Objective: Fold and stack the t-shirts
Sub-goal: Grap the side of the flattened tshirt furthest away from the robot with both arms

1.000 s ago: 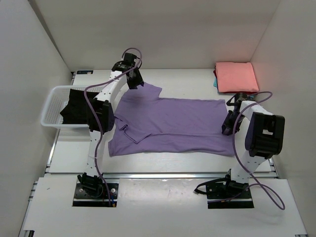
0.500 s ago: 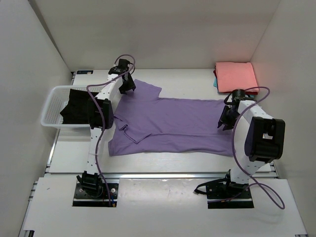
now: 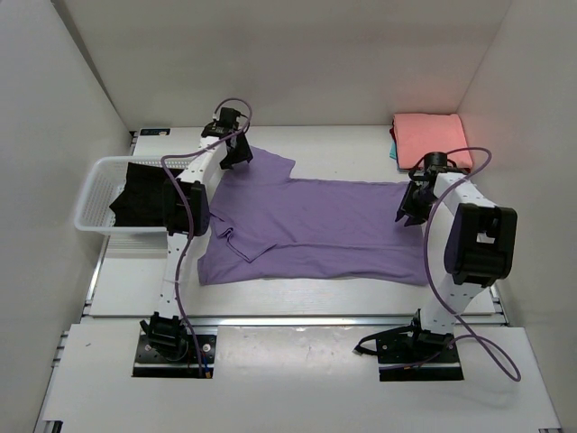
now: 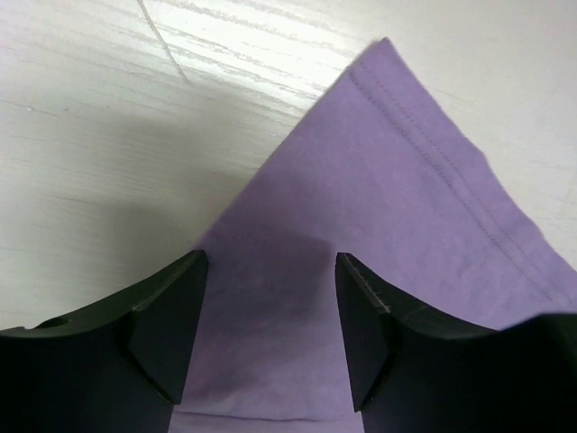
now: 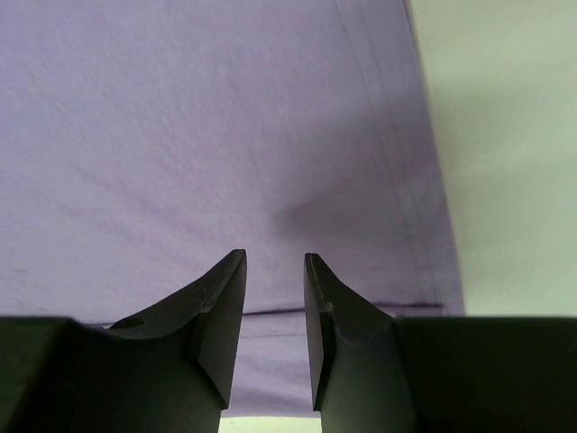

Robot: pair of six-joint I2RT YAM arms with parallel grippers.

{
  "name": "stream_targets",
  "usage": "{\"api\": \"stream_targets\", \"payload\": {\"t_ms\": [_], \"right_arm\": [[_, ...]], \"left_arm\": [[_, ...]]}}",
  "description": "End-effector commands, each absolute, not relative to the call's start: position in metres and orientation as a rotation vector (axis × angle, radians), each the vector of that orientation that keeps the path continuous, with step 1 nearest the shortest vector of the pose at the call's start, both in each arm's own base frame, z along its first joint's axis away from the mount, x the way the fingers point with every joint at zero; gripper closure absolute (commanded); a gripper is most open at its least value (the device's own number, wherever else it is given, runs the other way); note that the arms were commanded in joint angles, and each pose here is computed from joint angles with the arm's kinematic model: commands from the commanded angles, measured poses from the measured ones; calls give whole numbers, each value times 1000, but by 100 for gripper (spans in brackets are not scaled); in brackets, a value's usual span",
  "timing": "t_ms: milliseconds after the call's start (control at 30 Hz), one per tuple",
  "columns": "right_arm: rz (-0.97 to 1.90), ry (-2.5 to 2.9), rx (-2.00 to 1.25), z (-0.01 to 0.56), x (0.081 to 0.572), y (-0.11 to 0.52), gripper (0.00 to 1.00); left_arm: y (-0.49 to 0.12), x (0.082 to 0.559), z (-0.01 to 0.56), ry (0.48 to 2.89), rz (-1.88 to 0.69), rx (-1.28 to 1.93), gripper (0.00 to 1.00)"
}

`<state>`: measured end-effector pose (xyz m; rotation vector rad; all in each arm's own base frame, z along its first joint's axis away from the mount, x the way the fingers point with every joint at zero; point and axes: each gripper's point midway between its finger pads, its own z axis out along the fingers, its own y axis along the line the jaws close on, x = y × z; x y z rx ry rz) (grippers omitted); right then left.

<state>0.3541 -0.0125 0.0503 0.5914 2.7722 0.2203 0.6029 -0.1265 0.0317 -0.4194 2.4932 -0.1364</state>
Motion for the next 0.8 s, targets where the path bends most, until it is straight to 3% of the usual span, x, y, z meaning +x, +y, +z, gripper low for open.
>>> {"api": "stream_targets", "payload": {"t_ms": [0,67,200,233,400,733,767], "right_arm": [[233,2721,579,62,375,-16,70],[232,2732,589,58,377,-18,70],[224,2674,619,65,391,-26,70],[238,2655,622,66,396,-25,70],[217,2556,687,70,431,-39,64],[167,2463,840,52,473,-57,57],[139,2458,858,50,475,-61,46]], "left_arm": [[-122,606,42,2480,-143,-420,30],[-129,603,36,2498,-144,-389,30],[-137,598,30,2523,-169,-378,62],[-141,596,27,2535,-179,-367,65],[-145,591,23,2563,-196,-343,100],[-156,591,41,2549,-341,-327,100],[-159,594,49,2531,-354,-314,100]]}}
